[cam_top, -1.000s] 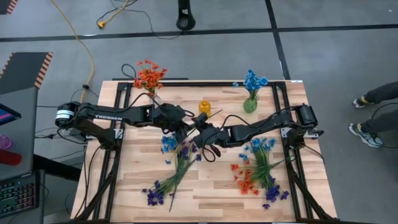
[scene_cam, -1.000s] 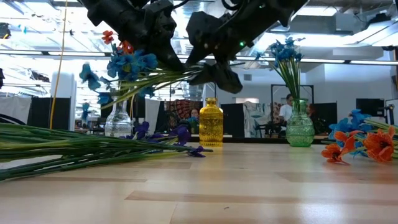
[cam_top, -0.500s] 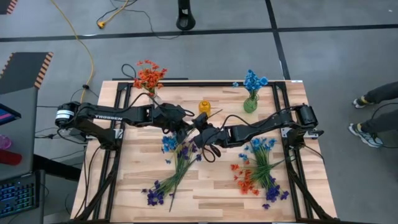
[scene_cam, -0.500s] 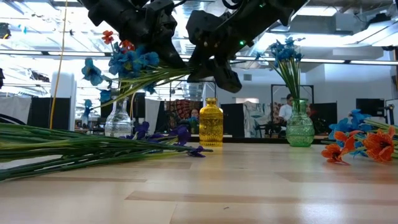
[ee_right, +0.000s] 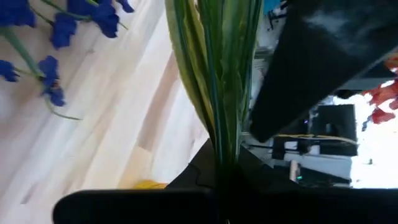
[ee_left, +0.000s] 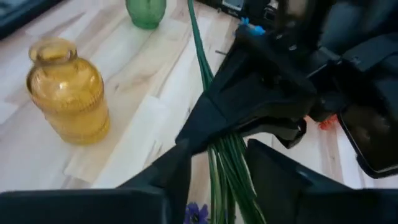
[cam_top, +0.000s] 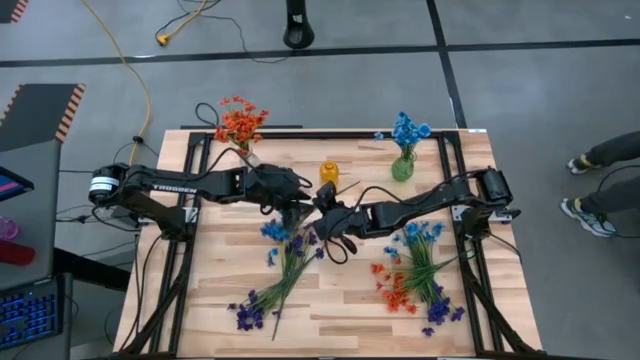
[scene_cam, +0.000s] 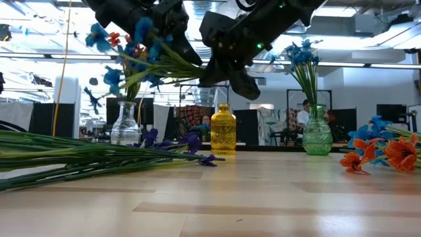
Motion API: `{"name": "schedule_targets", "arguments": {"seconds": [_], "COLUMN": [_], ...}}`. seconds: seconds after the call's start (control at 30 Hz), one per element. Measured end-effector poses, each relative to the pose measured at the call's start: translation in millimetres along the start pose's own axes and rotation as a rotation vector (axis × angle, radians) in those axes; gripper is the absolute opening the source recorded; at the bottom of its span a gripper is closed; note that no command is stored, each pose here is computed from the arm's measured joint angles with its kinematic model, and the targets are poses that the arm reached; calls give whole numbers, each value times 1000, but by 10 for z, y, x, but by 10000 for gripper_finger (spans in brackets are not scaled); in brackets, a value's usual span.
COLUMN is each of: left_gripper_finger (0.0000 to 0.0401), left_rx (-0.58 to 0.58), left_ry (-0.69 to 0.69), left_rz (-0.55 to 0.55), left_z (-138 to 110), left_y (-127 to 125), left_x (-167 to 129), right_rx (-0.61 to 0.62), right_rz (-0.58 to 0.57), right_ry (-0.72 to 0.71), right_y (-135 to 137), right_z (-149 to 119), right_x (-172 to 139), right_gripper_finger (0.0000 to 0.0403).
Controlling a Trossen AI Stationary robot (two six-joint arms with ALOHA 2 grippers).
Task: Sort flowers into vase by color
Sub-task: Put the left blue flower into the green vase
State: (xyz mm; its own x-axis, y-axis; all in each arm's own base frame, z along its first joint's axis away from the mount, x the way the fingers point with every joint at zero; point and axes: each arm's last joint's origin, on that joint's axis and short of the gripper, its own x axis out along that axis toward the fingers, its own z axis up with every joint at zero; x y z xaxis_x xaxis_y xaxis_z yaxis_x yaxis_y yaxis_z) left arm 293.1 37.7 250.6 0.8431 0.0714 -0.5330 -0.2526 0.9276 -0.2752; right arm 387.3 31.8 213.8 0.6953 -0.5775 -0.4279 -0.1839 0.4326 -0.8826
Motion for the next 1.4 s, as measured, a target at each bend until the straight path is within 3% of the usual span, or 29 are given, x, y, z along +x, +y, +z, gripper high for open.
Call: {"name": "schedule_targets", "arguments": {"seconds": [0.13, 0.3, 0.7, 0.93, 1.4], "left_gripper_finger": [172, 178, 178, 178, 178], "left_rx": [56, 74, 101, 116, 120], "left_ry": [-27, -71, -131, -76, -75], "left_rz": [0, 12, 63, 55, 47], "left_z": [40, 113, 189, 127, 116], "left_y": [14, 45, 36, 19, -5], "left_x": [-43, -173, -501, -417, -361], "right_rx": [74, 213, 651, 896, 1183], "right_rz": [52, 121, 59, -139, -583], "right_ry": [39, 90, 93, 46, 62], "right_y": [-31, -124, -260, -203, -133], "right_z": [-76, -228, -781, -1087, -1497], "right_x": [-89, -283, -869, -1070, -1197], "right_gripper_finger": [47, 40, 42, 42, 43]}}
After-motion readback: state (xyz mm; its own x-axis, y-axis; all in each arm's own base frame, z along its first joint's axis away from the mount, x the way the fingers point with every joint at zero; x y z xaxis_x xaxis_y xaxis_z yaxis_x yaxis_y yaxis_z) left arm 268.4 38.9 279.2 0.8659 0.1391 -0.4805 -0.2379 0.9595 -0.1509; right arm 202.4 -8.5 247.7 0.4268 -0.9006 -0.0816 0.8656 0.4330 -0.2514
